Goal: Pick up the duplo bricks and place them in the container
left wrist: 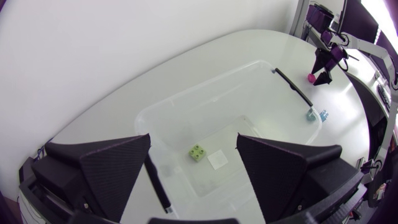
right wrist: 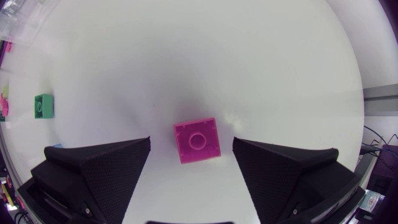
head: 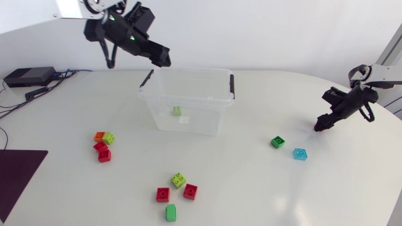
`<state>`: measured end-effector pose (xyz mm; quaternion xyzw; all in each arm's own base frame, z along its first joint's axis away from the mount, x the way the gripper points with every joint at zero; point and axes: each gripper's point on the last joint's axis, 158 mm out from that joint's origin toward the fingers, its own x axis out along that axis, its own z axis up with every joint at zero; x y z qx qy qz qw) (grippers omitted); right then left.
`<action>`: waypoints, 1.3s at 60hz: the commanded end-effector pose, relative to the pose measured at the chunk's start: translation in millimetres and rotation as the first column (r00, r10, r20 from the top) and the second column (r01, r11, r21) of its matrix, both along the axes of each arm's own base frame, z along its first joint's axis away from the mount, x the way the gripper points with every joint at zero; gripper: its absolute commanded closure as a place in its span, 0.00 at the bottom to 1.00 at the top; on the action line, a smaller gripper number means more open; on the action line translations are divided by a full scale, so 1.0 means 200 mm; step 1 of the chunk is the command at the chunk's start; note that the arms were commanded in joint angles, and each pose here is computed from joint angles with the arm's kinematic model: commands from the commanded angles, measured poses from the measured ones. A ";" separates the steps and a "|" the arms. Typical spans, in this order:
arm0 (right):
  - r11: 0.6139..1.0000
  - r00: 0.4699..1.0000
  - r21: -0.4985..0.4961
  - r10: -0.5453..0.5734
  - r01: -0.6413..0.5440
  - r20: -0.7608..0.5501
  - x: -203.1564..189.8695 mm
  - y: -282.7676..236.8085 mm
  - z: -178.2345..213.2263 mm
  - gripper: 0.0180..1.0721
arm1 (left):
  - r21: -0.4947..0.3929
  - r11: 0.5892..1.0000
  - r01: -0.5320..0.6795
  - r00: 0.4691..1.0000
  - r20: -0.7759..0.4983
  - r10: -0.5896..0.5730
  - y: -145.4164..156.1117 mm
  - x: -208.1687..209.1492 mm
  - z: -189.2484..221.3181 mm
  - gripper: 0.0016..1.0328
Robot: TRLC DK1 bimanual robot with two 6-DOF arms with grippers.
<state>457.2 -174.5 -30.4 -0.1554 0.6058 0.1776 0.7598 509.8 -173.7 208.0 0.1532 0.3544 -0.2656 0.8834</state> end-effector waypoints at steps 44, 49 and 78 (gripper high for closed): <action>0.988 0.985 0.054 0.146 -0.141 -0.097 -0.05 0.01 -0.05 0.42 | 0.069 0.982 -0.176 0.984 -0.027 0.178 0.76 -0.62 -0.25 0.04; 0.986 0.981 0.061 0.159 -0.153 -0.108 -0.06 0.04 -0.07 0.46 | 0.079 0.980 -0.180 0.982 -0.046 0.184 0.79 -0.64 -0.29 0.04; 0.989 0.987 0.035 0.147 -0.146 -0.057 -0.15 0.17 0.11 0.68 | 0.143 0.983 -0.118 0.976 -0.166 0.142 0.85 -0.79 -0.62 0.04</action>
